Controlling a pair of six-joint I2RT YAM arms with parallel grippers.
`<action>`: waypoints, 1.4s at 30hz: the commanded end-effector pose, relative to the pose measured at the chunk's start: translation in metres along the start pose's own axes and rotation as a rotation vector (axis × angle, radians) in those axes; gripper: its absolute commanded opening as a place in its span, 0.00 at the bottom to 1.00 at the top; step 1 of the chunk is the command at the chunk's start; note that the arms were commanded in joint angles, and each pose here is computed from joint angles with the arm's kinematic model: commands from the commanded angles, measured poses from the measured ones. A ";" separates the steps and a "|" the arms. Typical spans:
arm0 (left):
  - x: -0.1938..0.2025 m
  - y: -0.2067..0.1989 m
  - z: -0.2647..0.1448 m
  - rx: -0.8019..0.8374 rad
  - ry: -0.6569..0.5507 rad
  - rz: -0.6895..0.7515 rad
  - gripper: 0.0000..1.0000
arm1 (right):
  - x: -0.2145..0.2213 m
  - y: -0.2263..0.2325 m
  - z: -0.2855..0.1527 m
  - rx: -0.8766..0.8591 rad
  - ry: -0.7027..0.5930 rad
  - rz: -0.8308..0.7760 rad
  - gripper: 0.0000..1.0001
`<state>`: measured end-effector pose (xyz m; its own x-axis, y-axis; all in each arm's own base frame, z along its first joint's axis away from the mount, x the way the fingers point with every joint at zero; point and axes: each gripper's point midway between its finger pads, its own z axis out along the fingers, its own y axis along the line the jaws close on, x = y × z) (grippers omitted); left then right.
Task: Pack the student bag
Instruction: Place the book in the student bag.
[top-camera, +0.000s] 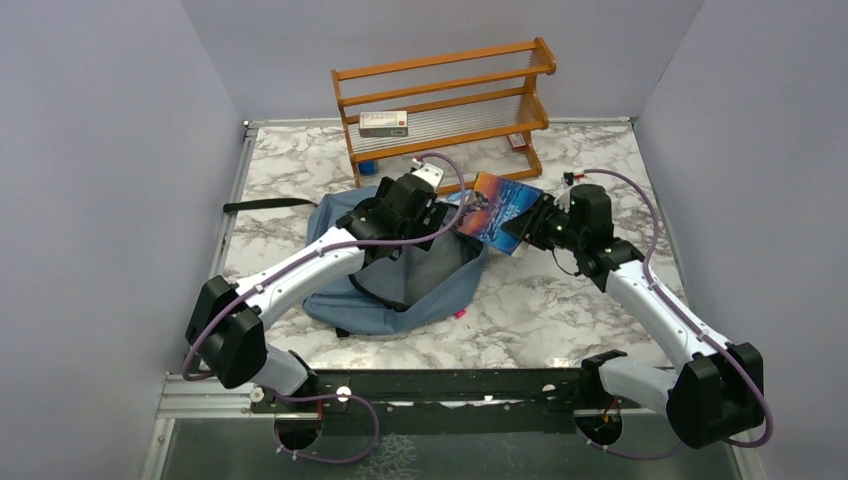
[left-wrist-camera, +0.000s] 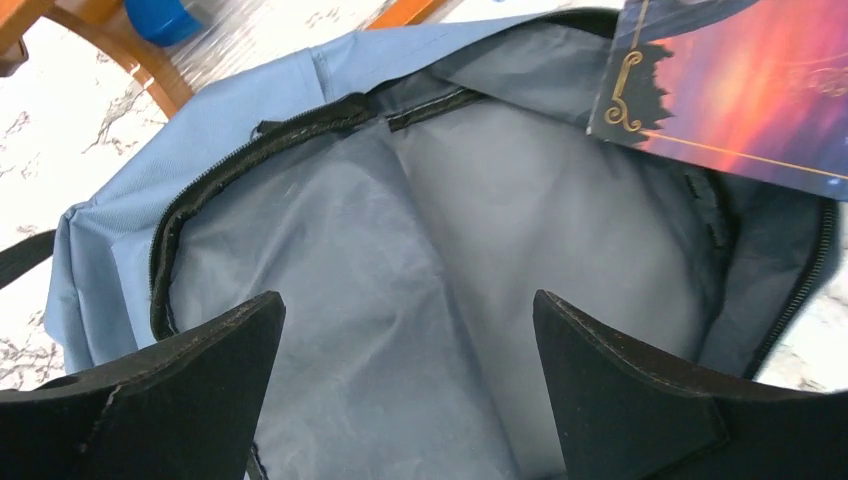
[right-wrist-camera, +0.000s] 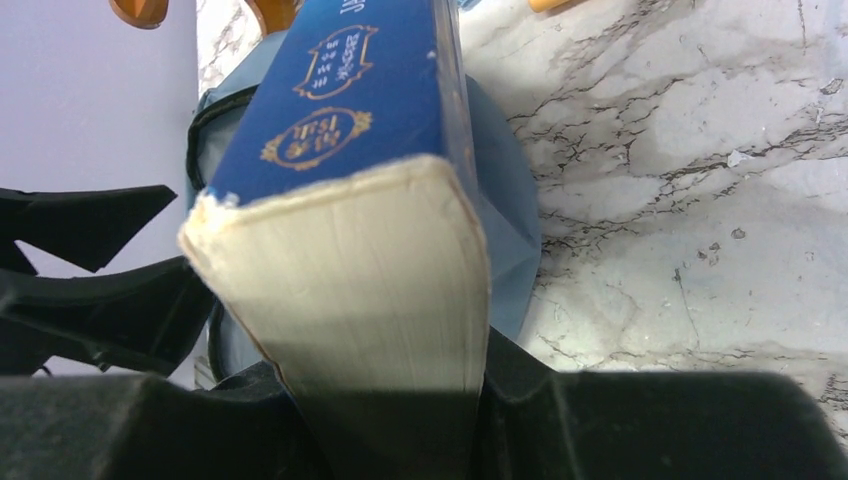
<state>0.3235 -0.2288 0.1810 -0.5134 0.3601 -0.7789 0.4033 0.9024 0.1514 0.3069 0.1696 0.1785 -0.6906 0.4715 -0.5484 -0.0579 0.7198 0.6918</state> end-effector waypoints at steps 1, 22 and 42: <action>0.019 0.003 0.007 -0.074 0.061 0.038 0.93 | -0.050 0.057 -0.021 -0.160 -0.170 -0.044 0.01; 0.085 -0.008 0.031 -0.164 0.246 0.195 0.82 | -0.057 0.083 -0.042 -0.296 -0.235 -0.006 0.01; 0.061 0.018 0.026 -0.332 0.200 0.251 0.35 | -0.054 0.076 -0.037 -0.244 -0.198 -0.015 0.01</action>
<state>0.3067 -0.2032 0.0969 -0.6062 0.5866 -0.5371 0.3580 0.8042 0.4744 0.3049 0.1736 0.2224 -0.6249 0.5570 -0.5470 -0.1037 0.6352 0.7654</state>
